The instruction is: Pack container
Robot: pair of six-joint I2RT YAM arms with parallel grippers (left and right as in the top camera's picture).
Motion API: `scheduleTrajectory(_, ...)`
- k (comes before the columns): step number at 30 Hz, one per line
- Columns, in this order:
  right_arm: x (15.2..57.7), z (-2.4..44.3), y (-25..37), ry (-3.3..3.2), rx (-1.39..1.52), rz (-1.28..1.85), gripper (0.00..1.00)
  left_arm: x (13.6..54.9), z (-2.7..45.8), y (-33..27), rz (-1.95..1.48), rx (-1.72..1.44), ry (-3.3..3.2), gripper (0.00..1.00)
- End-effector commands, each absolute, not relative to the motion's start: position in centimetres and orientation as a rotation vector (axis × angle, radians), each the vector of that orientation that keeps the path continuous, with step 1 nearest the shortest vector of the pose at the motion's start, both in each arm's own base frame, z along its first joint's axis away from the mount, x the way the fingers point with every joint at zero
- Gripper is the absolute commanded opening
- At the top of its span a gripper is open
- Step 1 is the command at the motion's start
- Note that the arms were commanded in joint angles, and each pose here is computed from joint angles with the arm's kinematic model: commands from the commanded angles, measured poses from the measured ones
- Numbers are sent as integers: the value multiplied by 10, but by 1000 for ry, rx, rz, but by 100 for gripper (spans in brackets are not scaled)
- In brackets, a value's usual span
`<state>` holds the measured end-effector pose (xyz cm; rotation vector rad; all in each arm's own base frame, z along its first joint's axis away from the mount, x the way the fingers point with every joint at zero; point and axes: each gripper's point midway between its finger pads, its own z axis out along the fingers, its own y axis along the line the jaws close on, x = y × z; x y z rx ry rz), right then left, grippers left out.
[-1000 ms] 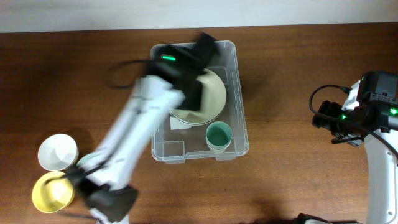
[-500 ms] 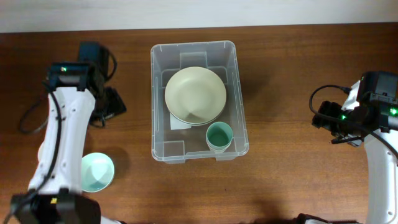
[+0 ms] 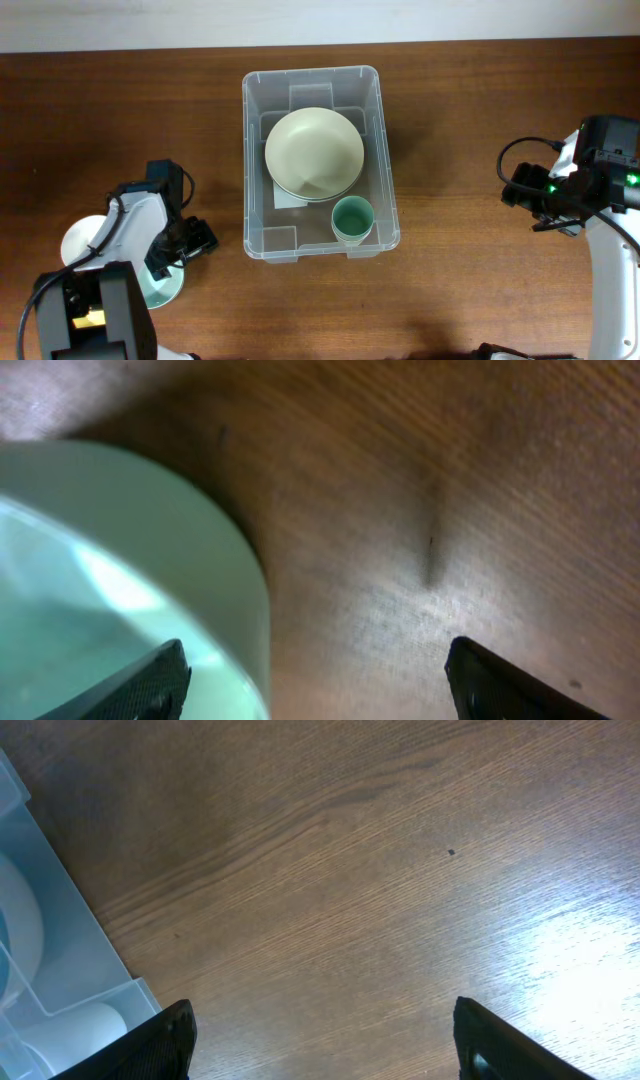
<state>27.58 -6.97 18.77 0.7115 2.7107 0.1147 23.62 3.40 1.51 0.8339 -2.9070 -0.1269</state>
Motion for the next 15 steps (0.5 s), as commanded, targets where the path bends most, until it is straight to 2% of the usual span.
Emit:
scheduleTrajectory(1,275,189,-71,2707,699,108,78,238,12,35,-119,820,-2936,69)
scheduleTrajectory(2,275,189,-71,2707,699,108,78,243,11,36,-125,826,-2956,46)
scheduleTrajectory(3,275,189,-71,2707,699,108,78,245,11,37,-127,830,-2966,38)
scheduleTrajectory(4,275,189,-71,2707,699,108,78,250,10,38,-123,835,-2982,24)
scheduleTrajectory(5,275,189,-71,2707,699,108,78,251,10,38,-121,838,-2988,20)
scheduleTrajectory(8,275,189,-71,2707,699,108,78,257,11,38,-116,845,-3008,1)
scheduleTrajectory(12,275,189,-71,2707,699,108,78,286,32,40,-92,867,-3090,1)
scheduleTrajectory(15,275,189,-71,2707,699,108,78,327,84,35,-52,821,-3250,1)
